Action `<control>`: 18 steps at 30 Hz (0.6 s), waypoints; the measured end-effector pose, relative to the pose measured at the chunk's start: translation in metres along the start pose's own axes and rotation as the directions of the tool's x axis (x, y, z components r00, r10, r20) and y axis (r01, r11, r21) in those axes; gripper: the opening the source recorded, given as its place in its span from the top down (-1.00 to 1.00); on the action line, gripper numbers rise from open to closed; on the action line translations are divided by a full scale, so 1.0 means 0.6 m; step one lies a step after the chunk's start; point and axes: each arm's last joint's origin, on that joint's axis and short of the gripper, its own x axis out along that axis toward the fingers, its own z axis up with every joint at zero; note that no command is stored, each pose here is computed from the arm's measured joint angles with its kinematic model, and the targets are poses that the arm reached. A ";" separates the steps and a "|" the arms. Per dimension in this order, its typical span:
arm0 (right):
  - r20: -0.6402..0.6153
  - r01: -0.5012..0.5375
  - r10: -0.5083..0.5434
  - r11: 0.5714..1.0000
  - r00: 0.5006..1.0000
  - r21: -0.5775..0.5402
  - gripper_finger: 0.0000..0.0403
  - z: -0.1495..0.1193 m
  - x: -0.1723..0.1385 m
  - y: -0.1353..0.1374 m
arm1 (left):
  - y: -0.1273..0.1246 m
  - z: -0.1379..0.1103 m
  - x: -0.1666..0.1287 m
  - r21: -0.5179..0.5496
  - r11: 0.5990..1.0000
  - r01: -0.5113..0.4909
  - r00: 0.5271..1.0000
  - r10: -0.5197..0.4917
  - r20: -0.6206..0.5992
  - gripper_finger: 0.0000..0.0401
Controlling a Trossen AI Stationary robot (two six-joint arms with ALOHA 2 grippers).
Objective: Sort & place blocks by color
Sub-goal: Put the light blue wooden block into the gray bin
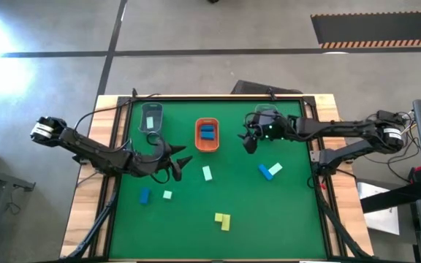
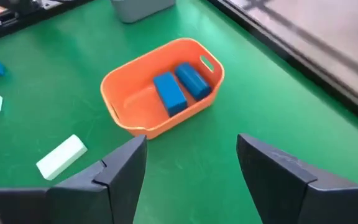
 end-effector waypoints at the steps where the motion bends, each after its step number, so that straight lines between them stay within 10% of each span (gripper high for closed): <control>1: 0.012 -0.003 0.004 1.000 1.000 -0.021 -0.18 0.000 0.001 0.000 | 0.004 -0.001 0.001 -0.032 0.998 -0.047 0.999 0.047 0.003 -0.23; 7: 0.170 -0.016 0.042 0.988 0.985 -0.153 -0.18 0.018 0.004 0.005 | 0.009 0.008 -0.003 -0.216 0.953 -0.211 0.967 0.171 -0.190 -0.23; 18: 0.300 0.021 0.070 0.957 0.951 -0.289 -0.18 0.039 0.000 0.009 | -0.070 -0.017 0.019 -0.305 0.933 -0.190 0.864 0.011 -0.504 -0.23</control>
